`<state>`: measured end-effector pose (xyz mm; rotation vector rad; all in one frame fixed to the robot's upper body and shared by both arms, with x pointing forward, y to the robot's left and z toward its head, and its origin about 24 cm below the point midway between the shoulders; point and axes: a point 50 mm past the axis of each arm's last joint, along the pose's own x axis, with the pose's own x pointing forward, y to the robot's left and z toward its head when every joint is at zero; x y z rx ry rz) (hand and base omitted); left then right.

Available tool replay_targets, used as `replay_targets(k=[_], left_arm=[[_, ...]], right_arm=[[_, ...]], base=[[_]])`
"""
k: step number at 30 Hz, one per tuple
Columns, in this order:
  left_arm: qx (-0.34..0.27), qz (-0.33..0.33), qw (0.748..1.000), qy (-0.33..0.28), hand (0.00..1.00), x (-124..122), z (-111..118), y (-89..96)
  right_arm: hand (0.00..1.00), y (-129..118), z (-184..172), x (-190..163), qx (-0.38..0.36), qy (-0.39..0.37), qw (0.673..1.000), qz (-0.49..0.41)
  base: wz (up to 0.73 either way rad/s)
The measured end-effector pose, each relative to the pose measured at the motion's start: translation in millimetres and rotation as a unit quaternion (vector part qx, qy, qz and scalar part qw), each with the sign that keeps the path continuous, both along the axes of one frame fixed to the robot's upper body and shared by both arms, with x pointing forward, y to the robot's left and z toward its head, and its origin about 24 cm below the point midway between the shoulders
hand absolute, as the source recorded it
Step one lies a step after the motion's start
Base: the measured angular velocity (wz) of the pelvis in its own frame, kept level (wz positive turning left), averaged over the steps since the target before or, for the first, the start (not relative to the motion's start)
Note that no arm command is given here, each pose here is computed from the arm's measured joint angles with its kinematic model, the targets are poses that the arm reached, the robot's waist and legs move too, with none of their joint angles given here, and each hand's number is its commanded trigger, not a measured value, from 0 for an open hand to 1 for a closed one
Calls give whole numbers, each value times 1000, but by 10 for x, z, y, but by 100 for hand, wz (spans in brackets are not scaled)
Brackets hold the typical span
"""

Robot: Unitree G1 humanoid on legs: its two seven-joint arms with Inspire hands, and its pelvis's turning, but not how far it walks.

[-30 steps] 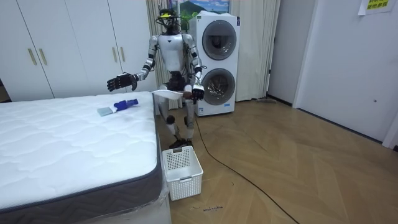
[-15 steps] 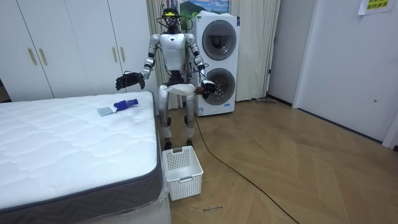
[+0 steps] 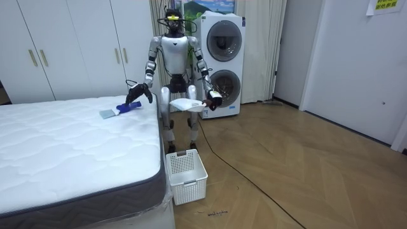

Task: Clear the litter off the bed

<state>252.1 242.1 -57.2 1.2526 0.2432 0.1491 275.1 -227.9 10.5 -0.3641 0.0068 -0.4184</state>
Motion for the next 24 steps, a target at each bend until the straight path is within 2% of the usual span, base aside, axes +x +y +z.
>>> replay_targets(k=[8,13,19,24], left_arm=[[51,17,998,-11,100,245,235,234],[68,15,997,-29,100,379,380,260],[97,-4,995,-1,100,385,388,307],[158,-17,987,29,100,387,461,478]], right_arm=[[0,62,43,55,-23,-2,999,23],[0,102,49,81,-25,2,999,38],[0,91,62,96,-40,9,998,50],[0,18,79,86,-95,18,993,62]], base=[[-5],[0],[4],[20]])
